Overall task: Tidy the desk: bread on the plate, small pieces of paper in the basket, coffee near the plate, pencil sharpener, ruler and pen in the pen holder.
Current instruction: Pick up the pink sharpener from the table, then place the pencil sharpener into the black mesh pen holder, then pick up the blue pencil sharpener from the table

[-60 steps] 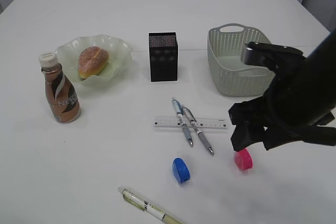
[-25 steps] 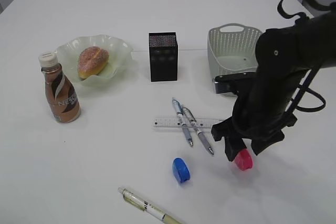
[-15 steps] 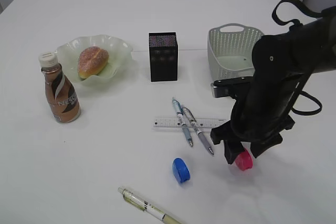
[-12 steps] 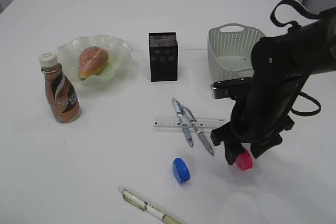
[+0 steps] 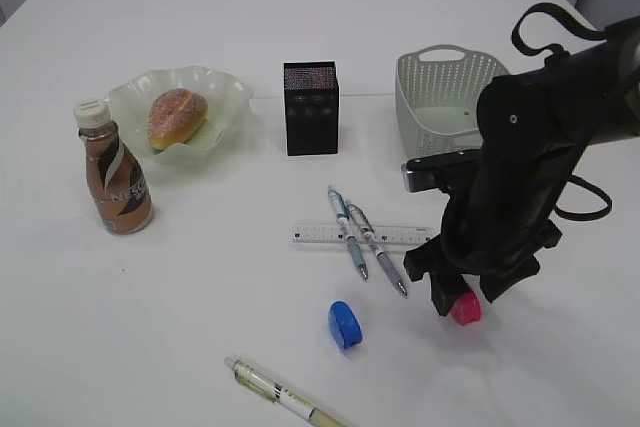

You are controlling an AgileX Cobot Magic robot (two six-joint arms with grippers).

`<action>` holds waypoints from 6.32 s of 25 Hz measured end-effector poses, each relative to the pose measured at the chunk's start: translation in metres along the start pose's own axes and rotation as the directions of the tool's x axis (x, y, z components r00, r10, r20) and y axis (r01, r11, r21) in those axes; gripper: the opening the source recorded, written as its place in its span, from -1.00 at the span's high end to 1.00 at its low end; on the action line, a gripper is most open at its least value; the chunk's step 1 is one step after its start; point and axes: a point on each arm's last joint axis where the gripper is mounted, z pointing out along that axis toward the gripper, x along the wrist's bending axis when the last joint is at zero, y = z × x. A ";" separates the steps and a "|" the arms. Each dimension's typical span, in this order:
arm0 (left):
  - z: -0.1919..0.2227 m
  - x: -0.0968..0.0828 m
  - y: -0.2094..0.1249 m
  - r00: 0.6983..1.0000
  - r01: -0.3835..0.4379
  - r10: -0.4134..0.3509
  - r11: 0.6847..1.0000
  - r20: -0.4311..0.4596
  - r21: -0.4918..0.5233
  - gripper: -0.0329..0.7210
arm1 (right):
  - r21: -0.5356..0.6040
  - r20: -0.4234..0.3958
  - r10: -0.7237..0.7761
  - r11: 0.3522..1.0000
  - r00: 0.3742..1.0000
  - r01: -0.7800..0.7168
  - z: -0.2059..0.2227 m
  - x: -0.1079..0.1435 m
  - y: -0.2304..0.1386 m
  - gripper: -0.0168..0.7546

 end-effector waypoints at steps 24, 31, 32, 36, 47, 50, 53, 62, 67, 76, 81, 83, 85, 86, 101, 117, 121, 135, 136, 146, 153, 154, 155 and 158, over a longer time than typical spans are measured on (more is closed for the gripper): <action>0.000 0.000 0.000 1.000 0.000 0.000 1.000 0.000 0.000 -0.29 | 0.000 0.010 -0.007 1.000 1.000 0.007 0.000 -0.001 0.000 0.48; 0.000 0.000 0.000 1.000 0.000 0.000 1.000 0.001 0.004 -0.27 | 0.032 0.022 -0.017 0.999 1.000 0.016 -0.021 0.001 0.012 0.48; 0.000 0.000 -0.001 1.000 0.000 0.000 1.000 0.001 0.006 -0.27 | 0.034 0.022 -0.017 0.999 1.000 0.016 -0.027 0.001 0.016 0.48; 0.000 0.000 -0.001 1.000 0.000 0.000 1.000 0.001 0.012 -0.27 | 0.058 0.023 -0.020 0.998 1.000 0.019 -0.047 0.003 0.024 0.48; 0.000 -0.003 -0.001 0.999 0.020 -0.020 1.000 0.036 0.013 -0.22 | -0.244 -0.064 -0.142 0.962 0.988 0.122 -0.101 0.018 0.071 0.48; 0.000 -0.003 -0.001 0.999 0.020 -0.020 1.000 0.036 0.013 -0.22 | -0.405 -0.080 -0.184 0.904 0.980 0.137 -0.117 0.023 0.088 0.48; 0.000 -0.003 -0.001 0.999 0.020 -0.020 1.000 0.036 0.013 -0.22 | -0.533 -0.069 -0.194 0.837 0.978 0.129 -0.129 0.025 0.101 0.48; 0.000 -0.003 -0.001 0.999 0.020 -0.021 1.000 0.036 0.006 -0.22 | -0.793 -0.028 -0.157 0.605 0.987 0.074 -0.122 0.024 0.138 0.48; 0.000 -0.003 0.002 0.999 0.021 -0.021 0.999 0.037 -0.027 -0.22 | -0.866 -0.018 -0.131 0.497 0.991 0.050 -0.108 0.023 0.154 0.48; 0.000 -0.003 0.006 0.999 0.023 -0.021 0.998 0.038 -0.060 -0.22 | -0.939 -0.006 -0.088 0.344 0.996 0.025 -0.078 0.020 0.174 0.48; 0.000 -0.003 0.007 0.999 0.024 -0.021 0.997 0.039 -0.078 -0.22 | -0.943 -0.004 -0.088 0.331 0.996 0.026 -0.057 0.024 0.181 0.48; 0.000 -0.003 0.008 0.999 0.024 -0.021 0.996 0.039 -0.086 -0.22 | -0.941 -0.004 -0.096 0.337 0.995 0.029 -0.050 0.029 0.183 0.48; 0.000 -0.003 0.008 0.999 0.024 -0.021 0.996 0.039 -0.086 -0.22 | -0.941 -0.004 -0.102 0.336 0.995 0.031 -0.044 0.033 0.185 0.48; 0.000 -0.003 0.008 0.999 0.024 -0.021 0.996 0.039 -0.086 -0.22 | -0.940 -0.002 -0.106 0.339 0.994 0.034 -0.042 0.034 0.186 0.48; 0.000 -0.004 0.009 0.999 0.027 -0.023 0.995 0.043 -0.093 -0.21 | -0.939 0.000 -0.108 0.342 0.994 0.037 -0.035 0.035 0.188 0.48; 0.000 -0.004 0.009 0.999 0.029 -0.024 0.995 0.047 -0.093 -0.15 | -0.929 0.000 -0.112 0.368 0.994 0.042 -0.032 0.036 0.187 0.08; 0.000 -0.004 0.009 0.999 0.029 -0.024 0.995 0.047 -0.093 -0.13 | -0.926 0.000 -0.113 0.375 0.994 0.042 -0.032 0.036 0.187 0.05; 0.000 -0.004 0.005 0.999 0.026 -0.024 0.998 0.045 -0.059 -0.13 | -0.805 -0.046 -0.192 0.588 0.980 0.077 -0.146 0.041 0.137 0.06; 0.000 -0.004 0.005 0.999 0.026 -0.024 0.998 0.045 -0.052 -0.13 | -0.784 -0.052 -0.199 0.615 0.979 0.084 -0.153 0.041 0.130 0.06; 0.000 -0.004 0.002 0.999 0.024 -0.023 1.000 0.043 -0.018 -0.13 | -0.458 -0.114 -0.238 0.874 0.964 0.162 -0.195 0.038 0.060 0.07; 0.000 -0.004 -0.002 0.999 0.022 -0.023 0.999 0.043 0.026 -0.13 | -0.292 -0.072 -0.148 0.949 0.986 0.121 -0.190 0.039 0.043 0.07; 0.000 -0.004 -0.002 0.999 0.024 -0.025 0.999 0.043 0.028 -0.13 | -0.284 -0.047 -0.142 0.951 0.989 0.123 -0.188 0.041 0.042 0.07; 0.000 -0.004 -0.003 0.999 0.024 -0.025 0.999 0.043 0.028 -0.13 | -0.271 -0.032 -0.148 0.953 0.988 0.134 -0.184 0.047 0.039 0.07; 0.000 -0.004 -0.003 0.999 0.025 -0.027 0.999 0.043 0.031 -0.13 | -0.199 -0.024 -0.181 0.964 0.983 0.173 -0.164 0.064 0.027 0.07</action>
